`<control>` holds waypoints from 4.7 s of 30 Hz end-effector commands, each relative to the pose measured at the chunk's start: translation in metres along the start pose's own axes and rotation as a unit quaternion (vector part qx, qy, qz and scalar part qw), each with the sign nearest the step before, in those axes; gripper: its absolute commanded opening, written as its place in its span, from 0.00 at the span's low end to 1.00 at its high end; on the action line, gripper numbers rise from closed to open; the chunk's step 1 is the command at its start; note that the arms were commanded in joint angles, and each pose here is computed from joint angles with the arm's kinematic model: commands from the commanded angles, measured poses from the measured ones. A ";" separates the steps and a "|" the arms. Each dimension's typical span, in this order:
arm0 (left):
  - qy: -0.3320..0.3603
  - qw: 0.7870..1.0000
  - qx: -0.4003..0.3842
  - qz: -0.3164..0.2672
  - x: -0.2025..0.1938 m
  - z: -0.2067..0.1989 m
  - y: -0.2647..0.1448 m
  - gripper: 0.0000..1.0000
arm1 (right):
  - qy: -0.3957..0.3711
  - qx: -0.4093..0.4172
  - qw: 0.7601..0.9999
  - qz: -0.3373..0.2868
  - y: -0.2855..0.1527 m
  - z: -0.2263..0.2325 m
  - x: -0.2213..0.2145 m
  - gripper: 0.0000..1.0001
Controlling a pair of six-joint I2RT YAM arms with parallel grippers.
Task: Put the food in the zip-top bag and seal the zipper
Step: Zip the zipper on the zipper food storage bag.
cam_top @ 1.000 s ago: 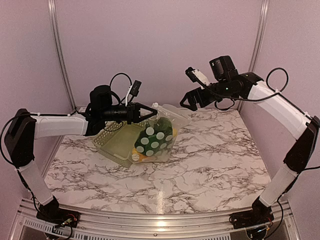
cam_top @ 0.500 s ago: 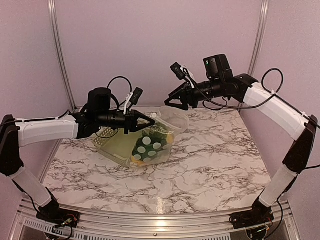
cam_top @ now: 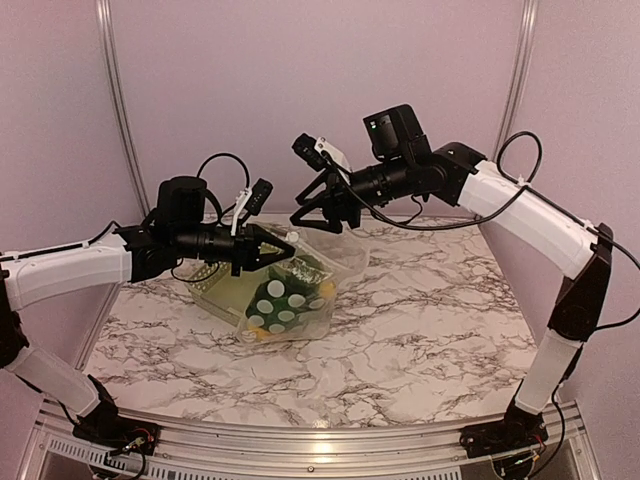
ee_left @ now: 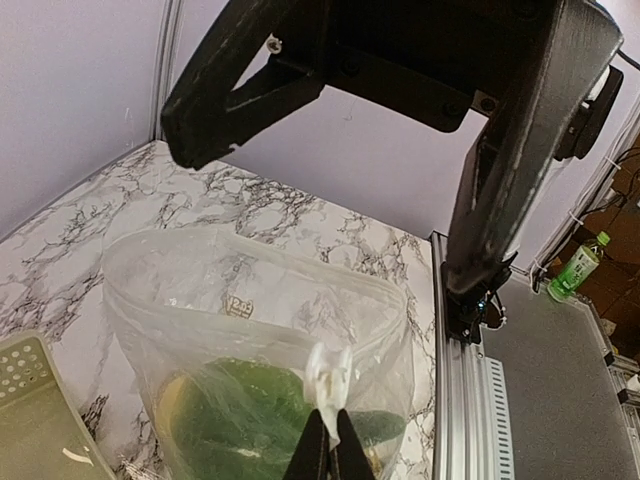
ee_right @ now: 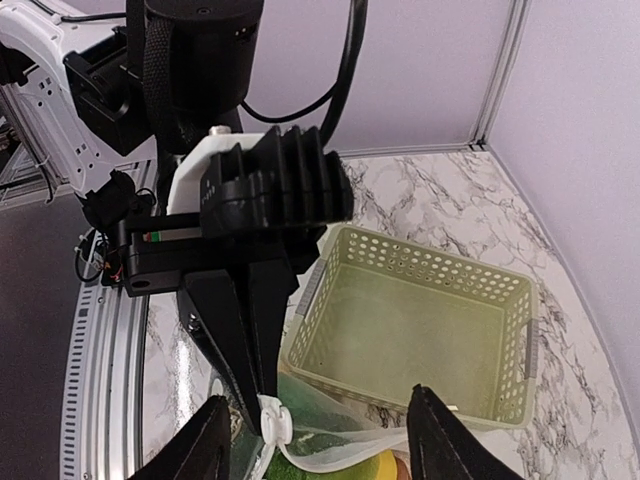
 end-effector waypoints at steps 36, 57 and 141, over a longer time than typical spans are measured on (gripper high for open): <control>0.039 0.999 0.030 -0.001 0.021 -0.004 -0.019 0.00 | 0.017 0.057 0.996 0.068 0.035 0.007 -0.037 0.12; 0.043 0.999 0.022 -0.005 0.027 0.001 -0.012 0.22 | 0.028 0.057 0.996 0.057 0.027 0.011 -0.021 0.00; -0.013 0.996 0.087 -0.030 0.007 0.054 -0.020 0.00 | 0.116 -0.200 0.957 0.176 -0.075 -0.049 -0.149 0.02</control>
Point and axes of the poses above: each gripper's point midway between its finger pads, its own y axis out along the fingers, its own z axis along the line the jaws close on, x = y × z, the point moved 8 cm from there along -y, back along the fingers, and after that the axes turned 13 degrees about y, right-handed, at the moved point
